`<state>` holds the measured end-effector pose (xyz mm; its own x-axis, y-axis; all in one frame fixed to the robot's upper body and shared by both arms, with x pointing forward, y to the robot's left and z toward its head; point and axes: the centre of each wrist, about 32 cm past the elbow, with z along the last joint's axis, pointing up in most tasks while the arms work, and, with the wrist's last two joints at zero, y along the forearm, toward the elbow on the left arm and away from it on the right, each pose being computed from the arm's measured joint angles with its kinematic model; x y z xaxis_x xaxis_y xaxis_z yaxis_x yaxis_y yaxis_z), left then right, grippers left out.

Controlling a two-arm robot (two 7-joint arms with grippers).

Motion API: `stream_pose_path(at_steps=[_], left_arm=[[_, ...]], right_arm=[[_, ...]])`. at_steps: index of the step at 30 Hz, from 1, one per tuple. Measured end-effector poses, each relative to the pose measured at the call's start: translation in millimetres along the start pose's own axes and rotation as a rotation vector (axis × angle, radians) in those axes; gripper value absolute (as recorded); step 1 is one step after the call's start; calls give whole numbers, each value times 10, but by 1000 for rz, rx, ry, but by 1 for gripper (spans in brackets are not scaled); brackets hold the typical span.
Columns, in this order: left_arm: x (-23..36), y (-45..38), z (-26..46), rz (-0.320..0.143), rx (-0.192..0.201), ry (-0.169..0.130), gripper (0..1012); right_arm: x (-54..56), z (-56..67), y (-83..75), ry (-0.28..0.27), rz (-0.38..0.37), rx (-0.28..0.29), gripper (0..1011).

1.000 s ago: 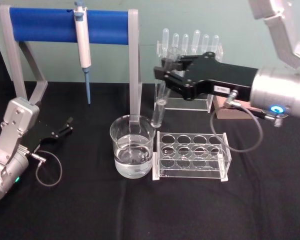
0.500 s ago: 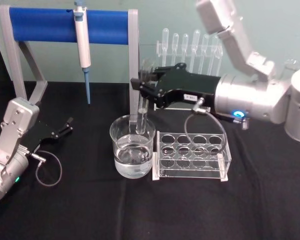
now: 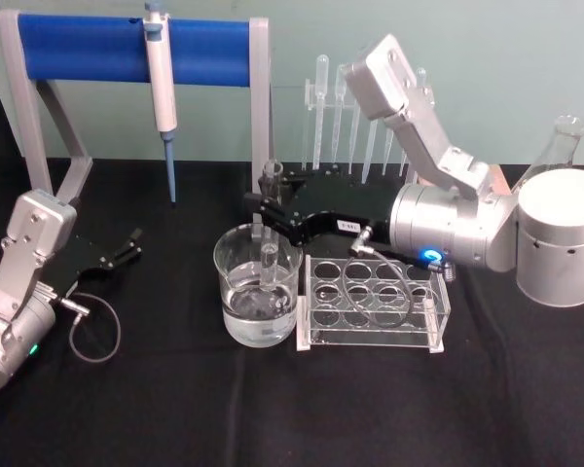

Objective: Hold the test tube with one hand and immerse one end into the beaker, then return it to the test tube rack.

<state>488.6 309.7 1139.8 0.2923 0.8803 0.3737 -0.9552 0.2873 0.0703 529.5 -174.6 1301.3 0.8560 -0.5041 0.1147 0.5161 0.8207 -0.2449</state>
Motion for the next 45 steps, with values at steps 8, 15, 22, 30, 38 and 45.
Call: stream_pose_path(at_steps=[8,15,22,30,38,45], left_arm=[[0,0,0,0,0,0,1000],[0,0,0,0,0,0,1000],[0,0,0,0,0,0,1000],[0,0,0,0,0,0,1000],[0,0,0,0,0,0,1000],[0,0,0,0,0,0,1000]], right_arm=[[-18,-156,80,12,-9,-3,241],[-16,-266,118,18,-21,-11,241],[-29,-344,120,25,-21,-26,239],[-54,-406,116,34,-15,-36,241],[-55,-417,113,34,-16,-42,241],[-55,-415,113,34,-16,-42,241]])
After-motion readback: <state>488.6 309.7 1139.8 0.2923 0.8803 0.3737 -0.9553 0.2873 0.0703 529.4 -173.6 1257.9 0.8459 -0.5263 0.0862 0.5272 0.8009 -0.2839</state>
